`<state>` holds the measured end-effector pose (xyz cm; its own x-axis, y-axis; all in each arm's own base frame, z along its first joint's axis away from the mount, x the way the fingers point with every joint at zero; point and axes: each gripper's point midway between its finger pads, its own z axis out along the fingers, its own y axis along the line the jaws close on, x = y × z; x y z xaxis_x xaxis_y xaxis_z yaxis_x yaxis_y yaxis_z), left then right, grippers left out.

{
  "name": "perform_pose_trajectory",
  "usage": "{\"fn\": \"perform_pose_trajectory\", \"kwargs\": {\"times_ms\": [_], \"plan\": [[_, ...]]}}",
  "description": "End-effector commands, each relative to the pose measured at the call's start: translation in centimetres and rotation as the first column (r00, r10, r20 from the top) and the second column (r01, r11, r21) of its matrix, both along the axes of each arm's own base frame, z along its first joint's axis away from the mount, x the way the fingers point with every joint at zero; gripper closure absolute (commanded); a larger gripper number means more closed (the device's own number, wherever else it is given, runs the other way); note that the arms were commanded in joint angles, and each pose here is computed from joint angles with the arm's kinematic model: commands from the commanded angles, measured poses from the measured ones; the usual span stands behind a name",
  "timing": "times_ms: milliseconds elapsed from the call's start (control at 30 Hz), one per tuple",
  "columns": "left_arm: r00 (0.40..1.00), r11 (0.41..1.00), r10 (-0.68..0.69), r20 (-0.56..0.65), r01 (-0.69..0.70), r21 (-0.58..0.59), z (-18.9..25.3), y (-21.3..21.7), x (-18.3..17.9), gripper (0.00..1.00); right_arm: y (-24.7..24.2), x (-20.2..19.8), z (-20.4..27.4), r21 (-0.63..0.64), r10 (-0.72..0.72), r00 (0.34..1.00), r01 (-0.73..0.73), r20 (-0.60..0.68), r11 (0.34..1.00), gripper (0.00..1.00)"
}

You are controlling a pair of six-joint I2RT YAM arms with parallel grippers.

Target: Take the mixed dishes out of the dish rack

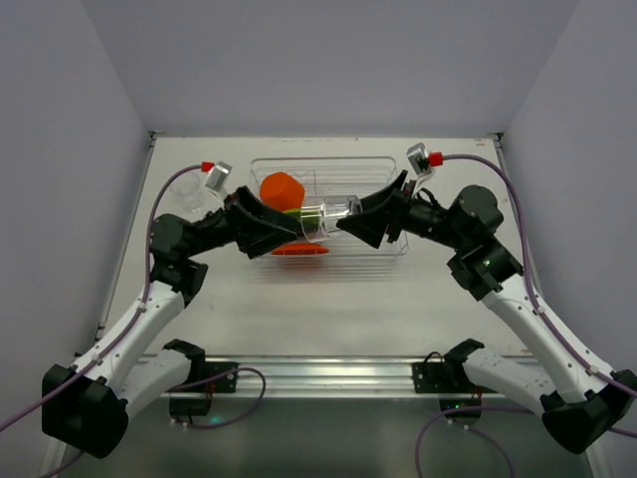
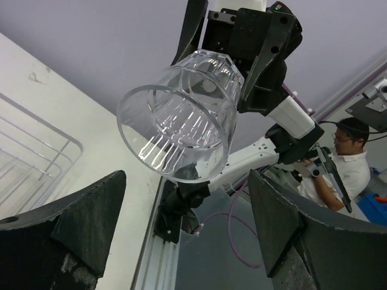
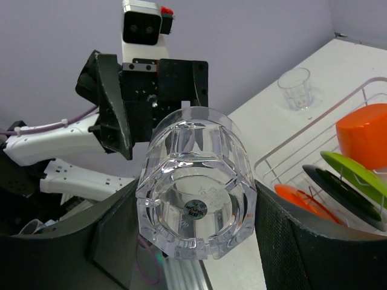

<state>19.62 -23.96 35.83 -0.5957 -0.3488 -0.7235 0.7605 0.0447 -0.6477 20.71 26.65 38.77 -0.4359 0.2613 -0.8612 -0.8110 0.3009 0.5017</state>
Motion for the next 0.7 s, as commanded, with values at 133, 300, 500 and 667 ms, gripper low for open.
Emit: {"fn": "perform_pose_trajectory", "kwargs": {"times_ms": [133,300,500,667], "plan": [[0.998,0.998,-0.027,0.062,0.030,-0.051,2.1,-1.0,-0.9,0.10,0.7,-0.6,2.1,0.064,0.061,0.996,-0.064,0.060,0.996,1.00],[0.996,0.996,-0.046,0.073,0.052,-0.079,3.0,-1.3,-1.5,0.10,0.9,-0.5,1.8,0.069,0.073,0.996,-0.077,0.054,0.995,1.00],[0.993,0.992,-0.063,0.097,0.072,-0.100,4.4,-1.4,-2.2,0.13,1.0,-0.7,1.7,0.074,0.085,0.995,-0.089,0.052,0.993,1.00],[0.992,0.988,-0.084,0.099,0.095,-0.118,4.9,-1.5,-2.9,0.19,1.1,-0.7,1.5,0.077,0.098,0.994,-0.102,0.049,0.992,1.00]]}}
